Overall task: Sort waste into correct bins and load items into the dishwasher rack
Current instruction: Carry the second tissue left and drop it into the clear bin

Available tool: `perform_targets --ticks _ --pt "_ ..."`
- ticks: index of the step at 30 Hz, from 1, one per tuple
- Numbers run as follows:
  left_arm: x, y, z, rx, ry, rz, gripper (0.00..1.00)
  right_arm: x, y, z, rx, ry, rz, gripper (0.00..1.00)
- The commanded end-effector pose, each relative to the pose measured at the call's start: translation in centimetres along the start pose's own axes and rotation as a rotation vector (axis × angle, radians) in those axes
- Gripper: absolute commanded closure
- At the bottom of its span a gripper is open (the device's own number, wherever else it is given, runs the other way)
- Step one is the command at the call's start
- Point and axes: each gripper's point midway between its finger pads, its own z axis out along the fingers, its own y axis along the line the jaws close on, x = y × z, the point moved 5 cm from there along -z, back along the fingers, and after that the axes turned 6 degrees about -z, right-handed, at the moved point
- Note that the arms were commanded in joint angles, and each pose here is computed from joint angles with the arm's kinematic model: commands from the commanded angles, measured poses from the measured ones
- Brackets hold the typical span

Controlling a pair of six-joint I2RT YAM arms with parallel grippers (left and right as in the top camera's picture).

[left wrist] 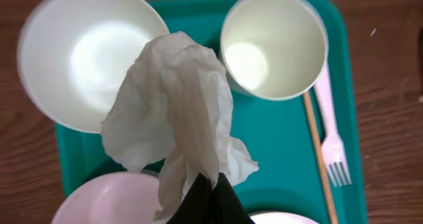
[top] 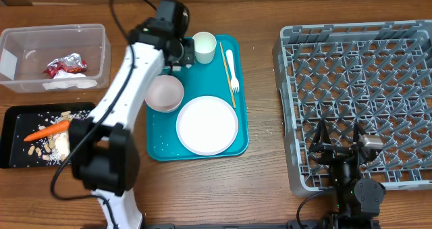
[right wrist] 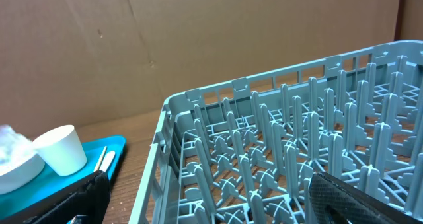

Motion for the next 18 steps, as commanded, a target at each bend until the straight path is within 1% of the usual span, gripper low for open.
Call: perform_targets --ticks 1,3,5,8,10,12,13,18 --pt "-2.3 0.5 -4.8 0.030 -0.119 -0.072 0.96 0.1 -0.1 0.0 0.008 -0.007 0.002 0.00" --pt "-2.8 1.1 -6.3 0.034 -0.154 -0.085 0.96 0.1 -0.1 0.0 0.008 -0.007 0.002 0.00" --pt "-3.4 2.2 -7.8 0.006 -0.201 -0.133 0.96 0.1 -0.1 0.0 0.008 -0.007 0.002 0.00" --pt "-4.6 5.5 -10.4 -0.109 -0.310 -0.272 0.96 0.1 -0.1 0.0 0.008 -0.007 0.002 0.00" --pt "-5.3 7.6 -11.8 -0.161 -0.366 -0.328 0.96 0.1 -0.1 0.0 0.008 -0.007 0.002 0.00" --pt "-5.9 9.7 -12.4 -0.184 -0.398 -0.367 0.96 0.1 -0.1 0.0 0.008 -0.007 0.002 0.00" --pt "-6.2 11.8 -12.6 -0.211 -0.408 -0.405 0.96 0.1 -0.1 0.0 0.008 -0.007 0.002 0.00" --pt "-7.0 17.9 -12.3 -0.288 -0.434 -0.512 0.96 0.1 -0.1 0.0 0.008 -0.007 0.002 0.00"
